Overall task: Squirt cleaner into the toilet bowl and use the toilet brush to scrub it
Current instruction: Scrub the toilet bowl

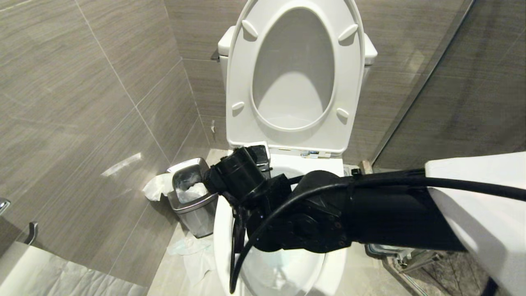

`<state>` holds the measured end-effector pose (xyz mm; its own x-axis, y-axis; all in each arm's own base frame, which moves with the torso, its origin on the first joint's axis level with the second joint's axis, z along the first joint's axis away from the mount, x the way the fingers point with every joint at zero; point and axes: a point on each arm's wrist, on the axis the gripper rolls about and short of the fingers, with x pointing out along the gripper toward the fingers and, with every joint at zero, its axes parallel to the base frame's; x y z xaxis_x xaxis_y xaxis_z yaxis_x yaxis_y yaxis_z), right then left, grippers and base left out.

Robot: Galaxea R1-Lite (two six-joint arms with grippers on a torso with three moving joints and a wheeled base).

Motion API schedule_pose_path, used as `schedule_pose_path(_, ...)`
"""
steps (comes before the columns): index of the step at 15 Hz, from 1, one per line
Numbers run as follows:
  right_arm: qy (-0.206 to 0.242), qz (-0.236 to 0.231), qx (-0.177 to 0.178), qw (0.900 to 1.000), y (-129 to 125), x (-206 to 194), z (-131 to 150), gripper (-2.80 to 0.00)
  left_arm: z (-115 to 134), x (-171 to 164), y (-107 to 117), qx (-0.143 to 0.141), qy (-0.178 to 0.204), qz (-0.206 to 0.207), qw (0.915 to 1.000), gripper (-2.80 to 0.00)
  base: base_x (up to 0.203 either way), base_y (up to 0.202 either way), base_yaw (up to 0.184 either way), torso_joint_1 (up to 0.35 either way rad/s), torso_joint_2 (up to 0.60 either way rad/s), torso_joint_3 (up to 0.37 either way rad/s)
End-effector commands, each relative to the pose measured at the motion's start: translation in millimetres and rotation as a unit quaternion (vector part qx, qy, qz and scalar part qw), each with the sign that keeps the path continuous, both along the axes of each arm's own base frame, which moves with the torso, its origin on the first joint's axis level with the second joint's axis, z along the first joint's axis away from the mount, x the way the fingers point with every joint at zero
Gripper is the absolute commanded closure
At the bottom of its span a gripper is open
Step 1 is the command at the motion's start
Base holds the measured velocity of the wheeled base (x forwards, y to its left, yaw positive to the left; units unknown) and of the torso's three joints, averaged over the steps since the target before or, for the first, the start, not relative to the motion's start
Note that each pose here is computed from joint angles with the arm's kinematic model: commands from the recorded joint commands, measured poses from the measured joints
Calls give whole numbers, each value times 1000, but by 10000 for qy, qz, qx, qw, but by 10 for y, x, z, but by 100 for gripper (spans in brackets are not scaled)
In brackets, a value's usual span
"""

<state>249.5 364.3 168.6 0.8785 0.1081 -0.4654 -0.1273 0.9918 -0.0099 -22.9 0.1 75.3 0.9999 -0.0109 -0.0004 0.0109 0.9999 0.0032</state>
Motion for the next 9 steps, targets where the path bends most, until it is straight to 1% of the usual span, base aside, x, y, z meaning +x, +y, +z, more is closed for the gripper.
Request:
schedule_pose_path(1, 25, 13, -20, 10000, -186, -178, 127, 0, 0, 1, 0, -1, 6, 1, 10000, 0, 0, 0, 0, 0, 0, 0)
schedule_pose_path(2, 97, -17, -83, 9999, -285, -250, 111, 0, 0, 1, 0, -1, 6, 1, 10000, 0, 0, 0, 0, 0, 0, 0)
schedule_pose_path(4, 172, -179, -94, 9996, -524, -343, 137, 0, 0, 1, 0, -1, 6, 1, 10000, 0, 0, 0, 0, 0, 0, 0)
schedule_pose_path(6, 151, -505, -33, 9986, -764, -237, 207, 0, 0, 1, 0, -1, 6, 1, 10000, 0, 0, 0, 0, 0, 0, 0)
schedule_pose_path(9, 40, -813, -2, 9967, -924, -16, 303, 0, 0, 1, 0, -1, 6, 1, 10000, 0, 0, 0, 0, 0, 0, 0)
